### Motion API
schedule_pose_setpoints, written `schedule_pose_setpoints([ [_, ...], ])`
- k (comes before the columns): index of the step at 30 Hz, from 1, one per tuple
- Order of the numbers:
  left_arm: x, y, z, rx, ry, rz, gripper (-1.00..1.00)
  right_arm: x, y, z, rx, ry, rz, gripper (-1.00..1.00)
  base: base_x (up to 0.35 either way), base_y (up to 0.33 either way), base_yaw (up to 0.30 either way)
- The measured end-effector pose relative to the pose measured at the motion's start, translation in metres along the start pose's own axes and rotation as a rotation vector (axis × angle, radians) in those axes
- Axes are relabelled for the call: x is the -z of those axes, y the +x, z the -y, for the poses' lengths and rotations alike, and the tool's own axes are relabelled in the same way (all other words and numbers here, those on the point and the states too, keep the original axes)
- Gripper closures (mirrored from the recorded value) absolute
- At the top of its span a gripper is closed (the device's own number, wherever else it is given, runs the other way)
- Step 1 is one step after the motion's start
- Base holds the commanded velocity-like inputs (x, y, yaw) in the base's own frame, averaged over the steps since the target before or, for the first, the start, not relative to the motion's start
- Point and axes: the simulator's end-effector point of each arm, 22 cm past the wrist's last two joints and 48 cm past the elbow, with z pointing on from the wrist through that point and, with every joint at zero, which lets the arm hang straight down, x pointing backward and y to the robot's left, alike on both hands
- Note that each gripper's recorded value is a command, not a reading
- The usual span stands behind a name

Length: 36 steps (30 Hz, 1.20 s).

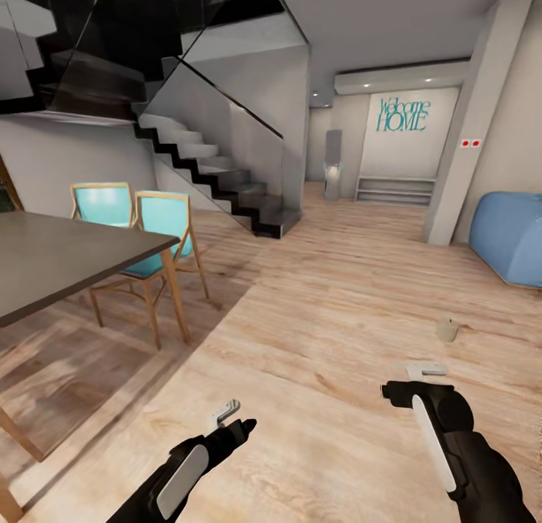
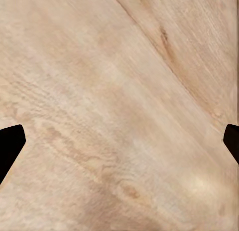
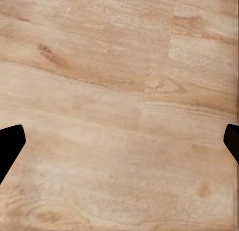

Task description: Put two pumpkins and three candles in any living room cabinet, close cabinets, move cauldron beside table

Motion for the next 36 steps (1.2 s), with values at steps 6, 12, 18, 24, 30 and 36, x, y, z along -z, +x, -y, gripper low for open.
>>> schedule_pose_setpoints([
  [6, 0.000, 0.000, 0.001, 0.001, 0.001, 0.000, -1.00, 0.000, 0.000, 0.001, 0.000, 0.004, 0.001, -1.00, 0.338, -0.001, -0.277],
  [12, 0.000, 0.000, 0.001, 0.002, 0.001, 0.000, -1.00, 0.000, -0.001, 0.003, 0.001, 0.008, 0.002, -1.00, 0.339, 0.000, -0.277],
  [18, 0.000, 0.000, 0.001, 0.002, 0.001, 0.000, -1.00, 0.000, -0.001, 0.003, 0.002, 0.009, 0.002, -1.00, 0.339, 0.000, -0.277],
  [24, 0.000, 0.001, 0.001, 0.002, 0.002, -0.001, -1.00, 0.000, -0.001, 0.005, 0.002, 0.013, 0.002, -1.00, 0.339, 0.000, -0.277],
  [30, 0.000, 0.000, 0.000, 0.002, 0.002, -0.001, -1.00, -0.002, -0.002, 0.004, 0.001, 0.014, -0.002, -1.00, 0.339, 0.000, -0.277],
  [36, 0.000, 0.000, -0.001, 0.001, -0.002, 0.000, -1.00, -0.015, -0.006, 0.001, -0.007, 0.013, 0.004, -1.00, 0.339, 0.000, -0.277],
])
